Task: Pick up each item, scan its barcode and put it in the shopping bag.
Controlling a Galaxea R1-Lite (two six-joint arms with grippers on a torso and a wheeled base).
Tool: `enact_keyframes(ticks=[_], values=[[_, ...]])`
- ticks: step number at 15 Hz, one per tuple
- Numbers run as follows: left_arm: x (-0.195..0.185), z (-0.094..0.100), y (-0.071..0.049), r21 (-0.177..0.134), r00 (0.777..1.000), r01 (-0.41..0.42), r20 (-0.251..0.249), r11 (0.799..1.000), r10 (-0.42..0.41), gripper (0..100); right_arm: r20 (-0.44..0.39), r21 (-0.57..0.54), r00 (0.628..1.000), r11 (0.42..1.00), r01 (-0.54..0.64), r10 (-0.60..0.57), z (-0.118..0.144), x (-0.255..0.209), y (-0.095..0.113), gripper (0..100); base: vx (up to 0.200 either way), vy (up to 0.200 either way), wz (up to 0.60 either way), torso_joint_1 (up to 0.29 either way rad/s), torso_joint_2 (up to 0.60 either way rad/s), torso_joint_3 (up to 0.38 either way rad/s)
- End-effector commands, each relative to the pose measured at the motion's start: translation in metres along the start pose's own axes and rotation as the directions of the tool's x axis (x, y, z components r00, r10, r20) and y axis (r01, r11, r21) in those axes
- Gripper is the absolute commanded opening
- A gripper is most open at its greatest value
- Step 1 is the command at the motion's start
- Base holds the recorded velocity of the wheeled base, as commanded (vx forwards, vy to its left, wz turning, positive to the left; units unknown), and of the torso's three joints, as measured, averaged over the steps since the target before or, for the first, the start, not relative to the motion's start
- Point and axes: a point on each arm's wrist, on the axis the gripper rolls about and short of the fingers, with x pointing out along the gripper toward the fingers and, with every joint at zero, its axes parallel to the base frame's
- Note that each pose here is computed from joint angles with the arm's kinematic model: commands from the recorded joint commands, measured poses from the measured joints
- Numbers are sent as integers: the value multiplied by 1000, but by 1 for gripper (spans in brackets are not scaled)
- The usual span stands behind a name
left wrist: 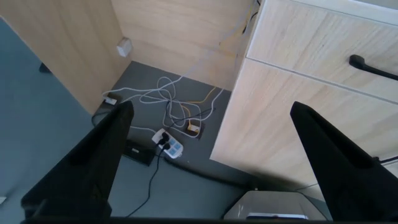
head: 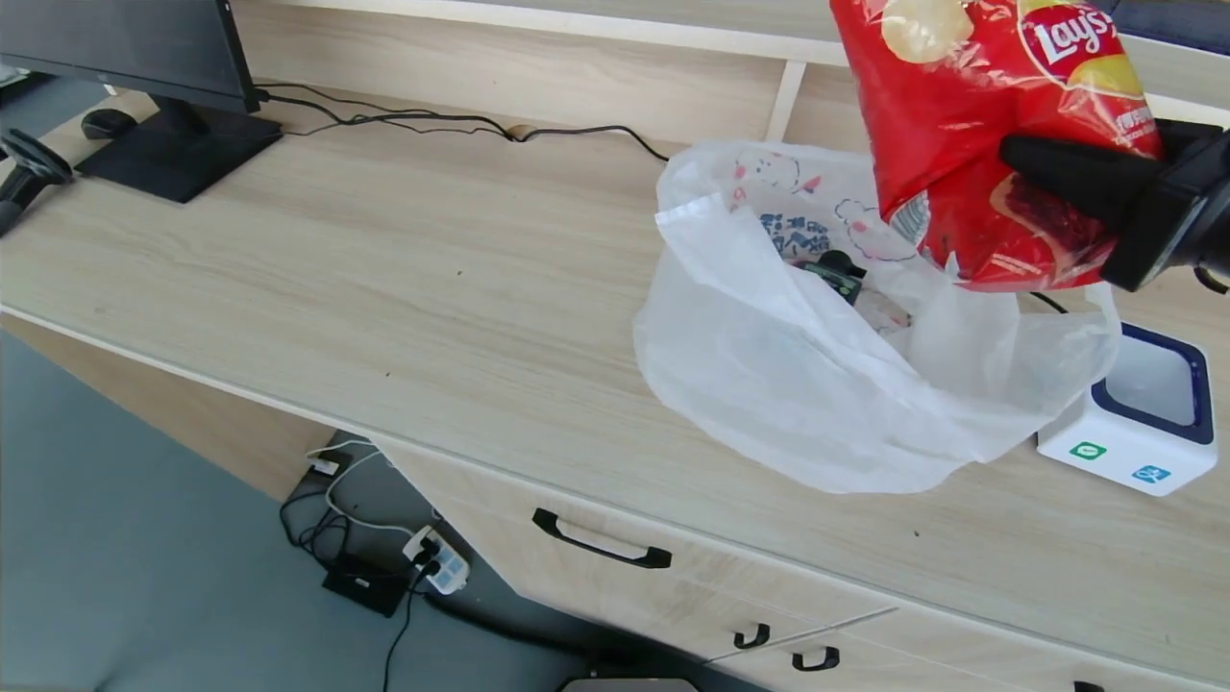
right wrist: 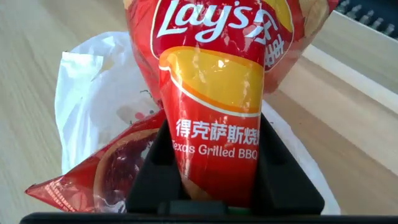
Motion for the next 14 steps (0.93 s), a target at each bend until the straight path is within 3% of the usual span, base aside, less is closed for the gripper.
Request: enact_keyframes(ticks=[1, 5, 14], values=[[0, 0, 0, 1, 1000, -1, -1, 1000, 1, 100, -31, -23, 999, 999, -38, 37, -13, 4, -8, 0, 0, 0, 0, 0, 0, 0], [0, 0, 0, 1, 1000, -1, 1, 1000, 1, 100, -47, -57, 994, 993, -105, 102, -27, 16, -14, 0, 0, 0, 0, 0, 0, 0], [0, 0, 0, -4, 1000, -1, -1, 1000, 1, 100, -155, -94, 968, 973, -212, 196, -67, 30, 10, 0, 0, 0, 0, 0, 0, 0]])
